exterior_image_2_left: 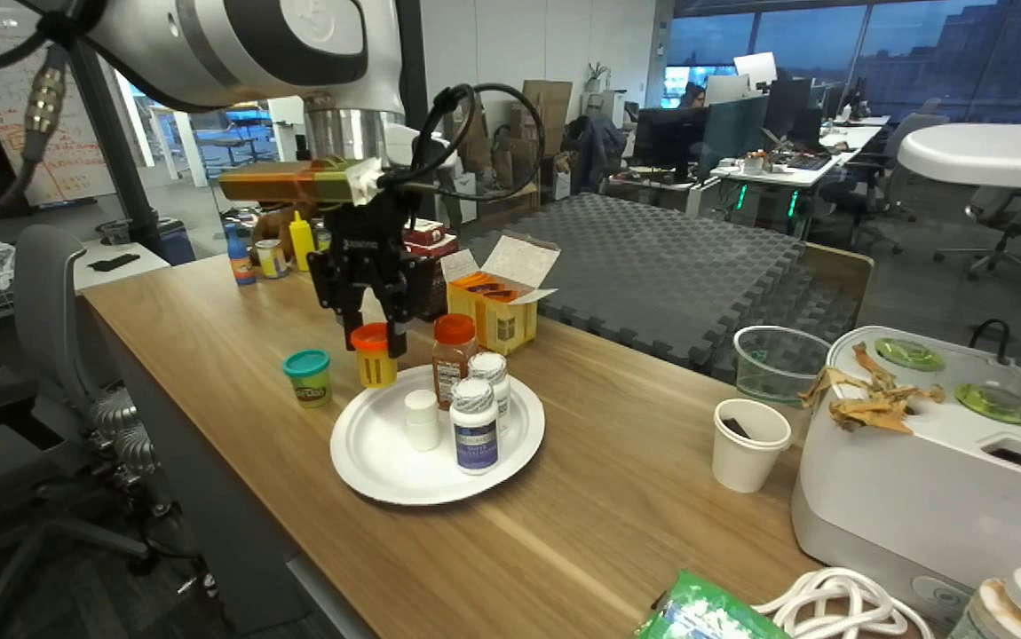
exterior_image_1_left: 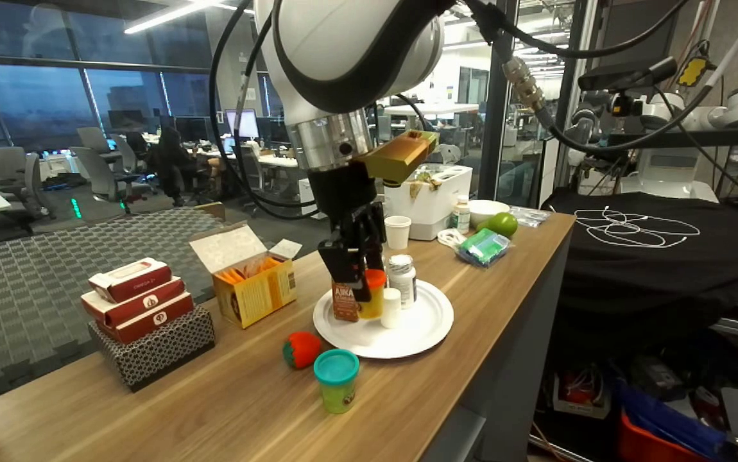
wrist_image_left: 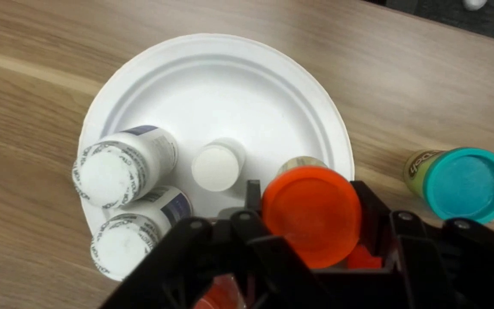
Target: Move the bottle on the white plate away from you then put all the bottles and the orange plushie on the white plate
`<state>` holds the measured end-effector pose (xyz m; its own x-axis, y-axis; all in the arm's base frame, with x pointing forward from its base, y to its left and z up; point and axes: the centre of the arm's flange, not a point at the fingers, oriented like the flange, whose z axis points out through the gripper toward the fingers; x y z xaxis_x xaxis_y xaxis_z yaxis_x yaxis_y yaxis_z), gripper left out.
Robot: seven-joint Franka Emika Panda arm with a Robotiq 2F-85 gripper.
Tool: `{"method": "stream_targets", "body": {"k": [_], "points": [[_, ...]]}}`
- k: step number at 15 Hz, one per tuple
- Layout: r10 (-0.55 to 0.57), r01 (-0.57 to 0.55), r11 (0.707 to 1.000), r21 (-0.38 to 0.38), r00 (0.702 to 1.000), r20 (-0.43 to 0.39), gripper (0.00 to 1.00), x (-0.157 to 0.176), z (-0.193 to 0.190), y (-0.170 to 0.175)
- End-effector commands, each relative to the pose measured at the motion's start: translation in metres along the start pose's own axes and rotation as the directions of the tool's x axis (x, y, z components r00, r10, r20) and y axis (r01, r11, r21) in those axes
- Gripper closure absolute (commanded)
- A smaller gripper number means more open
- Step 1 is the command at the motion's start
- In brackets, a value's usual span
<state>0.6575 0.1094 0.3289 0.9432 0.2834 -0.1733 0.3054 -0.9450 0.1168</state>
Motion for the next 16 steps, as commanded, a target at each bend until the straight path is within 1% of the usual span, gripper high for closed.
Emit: {"method": "stream_targets", "body": {"k": [1,3,8,14,16], "points": [[-0.028,0.029,0.999,0.031,0.999,-0.033,0.72,-0.004,0.002,-0.002],[-0.034,0.035,0.999,0.021,0.998,-0.054,0.72,-0.003,0.006,-0.003],[-0.047,0.049,0.999,0.022,0.996,-0.078,0.72,-0.004,0.015,-0.006],[-0.068,0.067,0.998,-0.009,0.994,-0.085,0.72,-0.006,0.026,-0.006],[-0.077,0.074,0.997,-0.035,0.993,-0.091,0.72,-0.006,0.030,-0.004]]}}
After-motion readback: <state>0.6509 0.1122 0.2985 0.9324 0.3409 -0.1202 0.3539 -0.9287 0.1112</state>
